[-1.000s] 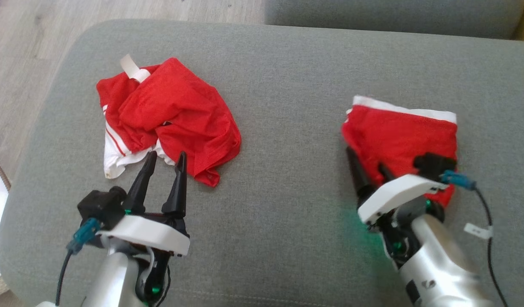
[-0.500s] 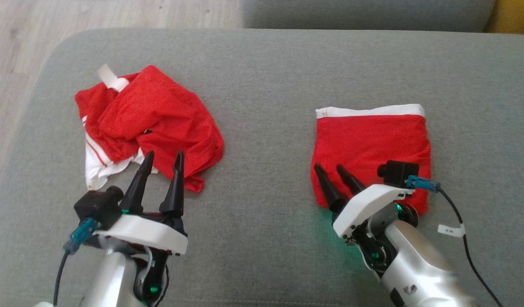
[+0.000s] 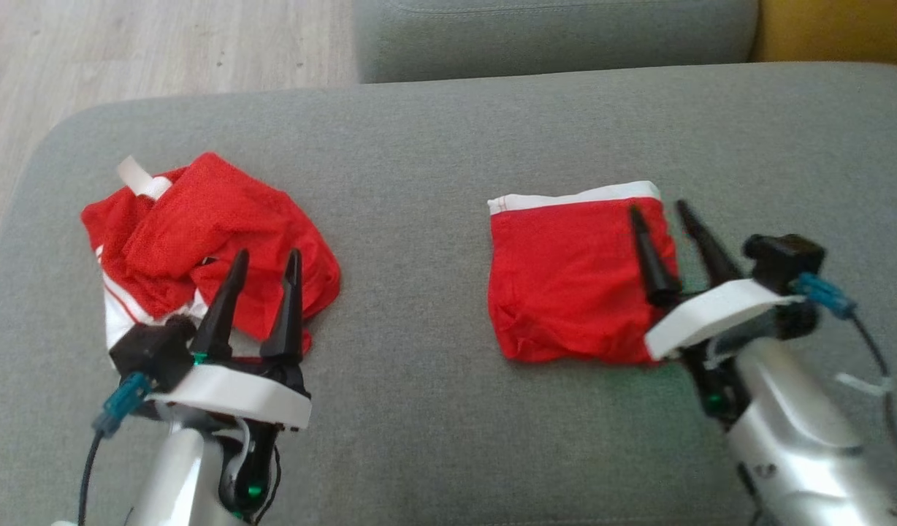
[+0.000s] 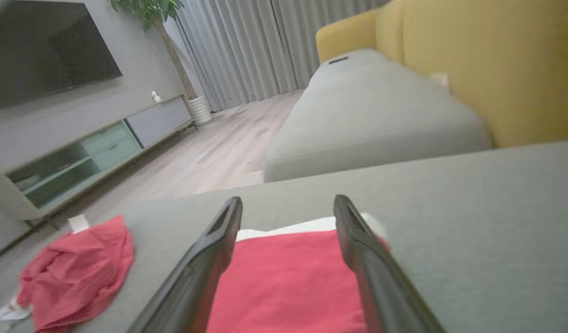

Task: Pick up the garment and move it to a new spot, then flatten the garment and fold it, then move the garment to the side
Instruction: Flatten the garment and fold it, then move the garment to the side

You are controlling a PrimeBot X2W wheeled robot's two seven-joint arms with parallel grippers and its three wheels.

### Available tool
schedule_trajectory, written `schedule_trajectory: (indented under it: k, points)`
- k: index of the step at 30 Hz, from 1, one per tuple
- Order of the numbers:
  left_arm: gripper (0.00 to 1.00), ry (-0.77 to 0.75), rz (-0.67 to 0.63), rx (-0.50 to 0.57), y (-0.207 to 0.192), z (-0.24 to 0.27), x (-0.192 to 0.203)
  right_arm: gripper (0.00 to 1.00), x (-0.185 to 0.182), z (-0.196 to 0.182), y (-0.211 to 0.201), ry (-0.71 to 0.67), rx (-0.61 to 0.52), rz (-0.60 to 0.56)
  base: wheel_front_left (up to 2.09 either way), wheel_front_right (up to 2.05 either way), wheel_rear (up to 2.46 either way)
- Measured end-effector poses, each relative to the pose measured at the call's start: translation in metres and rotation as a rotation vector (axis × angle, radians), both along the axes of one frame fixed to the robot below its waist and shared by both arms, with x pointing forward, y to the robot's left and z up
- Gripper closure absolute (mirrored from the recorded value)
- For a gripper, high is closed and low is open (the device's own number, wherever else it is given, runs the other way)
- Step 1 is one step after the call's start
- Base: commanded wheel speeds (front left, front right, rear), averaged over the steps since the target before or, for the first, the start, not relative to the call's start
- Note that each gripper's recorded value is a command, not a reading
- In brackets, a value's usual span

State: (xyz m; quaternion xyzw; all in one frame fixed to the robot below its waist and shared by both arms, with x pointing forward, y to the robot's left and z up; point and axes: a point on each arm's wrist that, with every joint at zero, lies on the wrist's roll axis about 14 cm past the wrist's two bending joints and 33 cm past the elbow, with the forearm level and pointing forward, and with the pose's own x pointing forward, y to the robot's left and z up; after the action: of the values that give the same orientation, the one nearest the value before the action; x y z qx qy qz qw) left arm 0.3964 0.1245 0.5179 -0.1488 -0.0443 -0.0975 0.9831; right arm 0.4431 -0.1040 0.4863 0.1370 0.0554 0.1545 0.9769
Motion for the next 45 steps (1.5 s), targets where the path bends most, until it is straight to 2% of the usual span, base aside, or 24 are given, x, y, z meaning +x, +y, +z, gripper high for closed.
schedule_trajectory:
  k: [1,6,15,21,38,45]
  points:
    - [0.0,-0.007,-0.004,-0.001,-0.001,0.002,0.001,0.0,0.001,0.004,-0.011,-0.029,-0.045,-0.017,0.0,0.0,0.0]
    - [0.0,-0.026,-0.024,-0.005,-0.009,0.008,0.003,0.0,-0.007,0.011,-0.049,-0.093,-0.121,-0.127,0.0,0.0,0.0]
    - [0.0,-0.035,-0.05,-0.012,-0.018,0.01,0.0,0.0,-0.038,0.006,-0.066,-0.125,-0.188,-0.212,0.0,0.0,0.0]
    - [0.0,-0.009,-0.053,-0.004,-0.018,0.001,-0.011,0.0,-0.048,0.009,-0.066,-0.142,-0.19,-0.226,0.0,0.0,0.0]
    - [0.0,-0.018,-0.034,-0.004,-0.013,0.004,-0.012,0.0,-0.045,0.013,-0.061,-0.154,-0.175,-0.217,0.0,0.0,0.0]
    - [0.0,0.008,-0.037,-0.004,-0.015,-0.005,-0.009,0.0,-0.042,-0.011,-0.061,-0.074,-0.201,-0.205,0.0,0.0,0.0]
